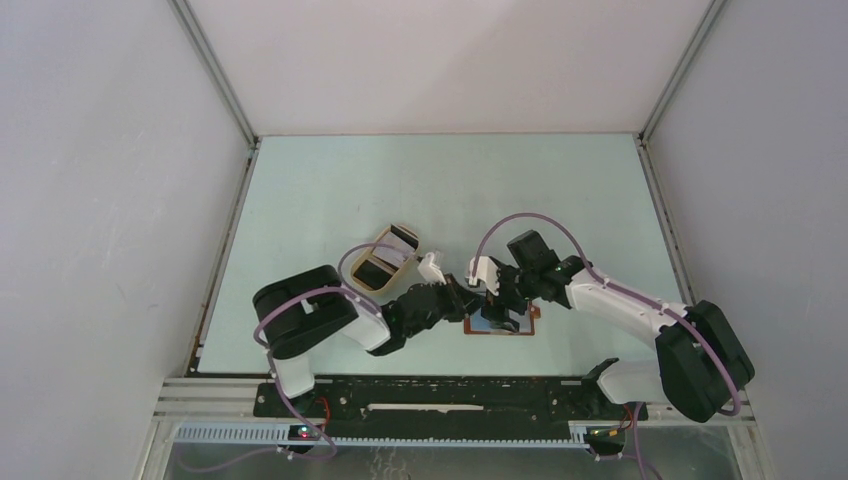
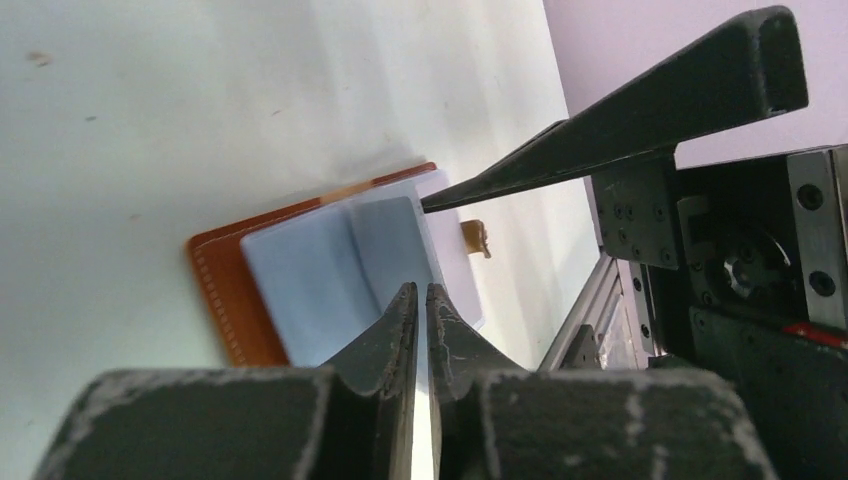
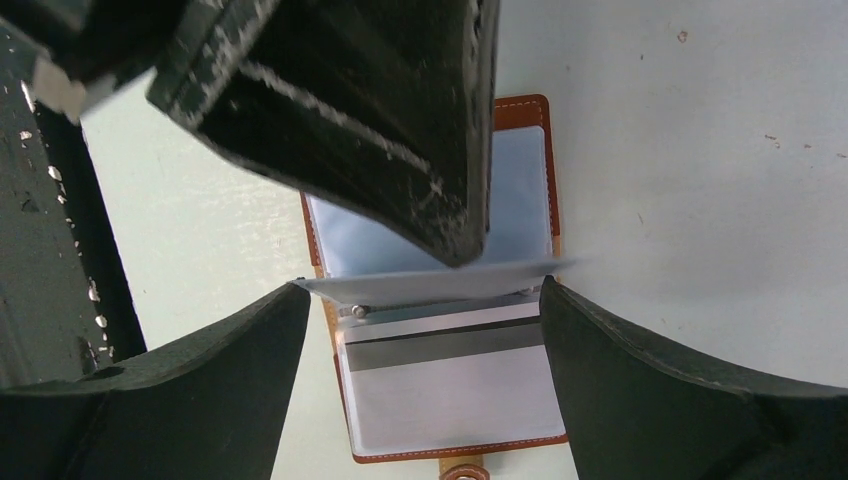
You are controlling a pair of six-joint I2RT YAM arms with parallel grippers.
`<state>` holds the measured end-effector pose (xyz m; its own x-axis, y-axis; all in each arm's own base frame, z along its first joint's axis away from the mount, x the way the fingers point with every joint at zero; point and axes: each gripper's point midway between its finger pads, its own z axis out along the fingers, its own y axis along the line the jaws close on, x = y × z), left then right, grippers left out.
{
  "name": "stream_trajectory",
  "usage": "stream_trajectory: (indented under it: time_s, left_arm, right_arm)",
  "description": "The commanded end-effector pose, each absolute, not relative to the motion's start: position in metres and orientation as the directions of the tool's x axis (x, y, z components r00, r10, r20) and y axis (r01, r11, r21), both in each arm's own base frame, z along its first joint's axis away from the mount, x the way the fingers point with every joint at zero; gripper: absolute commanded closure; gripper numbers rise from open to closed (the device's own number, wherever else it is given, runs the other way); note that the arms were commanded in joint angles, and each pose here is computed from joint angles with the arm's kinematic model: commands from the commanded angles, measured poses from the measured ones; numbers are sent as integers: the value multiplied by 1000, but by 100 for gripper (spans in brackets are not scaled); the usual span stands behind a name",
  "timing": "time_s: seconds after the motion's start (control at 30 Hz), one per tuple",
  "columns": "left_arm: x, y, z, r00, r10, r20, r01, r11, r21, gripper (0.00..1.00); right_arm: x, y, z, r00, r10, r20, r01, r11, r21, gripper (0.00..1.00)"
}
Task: Put the credit cards into the card holder
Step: Turn over the card slot in the card holder.
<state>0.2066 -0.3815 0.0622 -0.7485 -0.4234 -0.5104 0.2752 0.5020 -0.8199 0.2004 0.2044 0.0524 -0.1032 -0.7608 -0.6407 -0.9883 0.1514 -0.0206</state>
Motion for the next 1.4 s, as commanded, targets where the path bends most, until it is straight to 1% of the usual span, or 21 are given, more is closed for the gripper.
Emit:
stream_trajectory:
  time_s: [0.0, 0.1, 0.27, 0.43, 0.57, 0.63, 0.73, 0.83, 0.87, 0.97, 1.03, 1.07, 1.13, 1.23, 1.37]
  left_arm:
    - [210, -400, 63, -758, -366, -539, 324, 506, -799, 89]
    - [211, -407, 59, -772, -341, -537, 325, 515, -794, 88]
    - [209, -414, 57, -784, -322, -532, 332, 506, -796, 88]
    - [206, -423, 59, -792, -295, -535, 355, 491, -796, 88]
    - [202, -436, 57, -802, -256, -539, 372, 492, -787, 86]
    - [197, -444, 56, -815, -222, -536, 386, 481, -787, 85]
    - [193, -451, 49, -828, -184, -530, 390, 489, -780, 82]
    - [192, -453, 43, -836, -164, -524, 387, 501, -774, 79]
    - [192, -453, 42, -835, -159, -526, 389, 506, -770, 79]
    - [193, -454, 38, -835, -122, -536, 399, 537, -743, 74]
    - [193, -457, 32, -846, -81, -527, 402, 553, -730, 73]
    - [194, -458, 30, -850, -75, -521, 401, 550, -733, 73]
    - [197, -458, 35, -844, -85, -530, 407, 543, -734, 73]
    - [202, -449, 54, -808, -110, -579, 441, 540, -717, 73]
    - [211, -423, 91, -712, -169, -681, 500, 559, -661, 72]
  right_arm:
    - [214, 212, 76, -74, -725, -685, -984, 163, -66, 6]
    - [211, 211, 80, -68, -720, -690, -987, 152, -61, 4]
    - [204, 205, 112, -36, -671, -740, -992, 116, -58, 1]
    - [217, 175, 148, -100, -569, -816, -973, 228, -40, 2]
    - [222, 156, 165, -166, -485, -859, -955, 297, 16, 9]
    - [220, 151, 171, -184, -449, -874, -953, 301, 46, 13]
    - [216, 148, 177, -181, -415, -892, -956, 288, 60, 17]
    - [208, 150, 179, -125, -409, -904, -972, 231, 29, 20]
    - [204, 151, 179, -117, -405, -907, -976, 214, 31, 19]
    - [201, 153, 182, -140, -386, -912, -976, 206, 63, 11]
    - [205, 154, 183, -187, -379, -906, -969, 222, 107, 12]
    - [206, 154, 183, -209, -377, -903, -965, 227, 128, 15]
    - [207, 155, 181, -245, -372, -895, -959, 231, 167, 25]
    - [207, 154, 175, -244, -381, -892, -961, 215, 172, 38]
    - [209, 151, 166, -224, -416, -882, -968, 204, 149, 67]
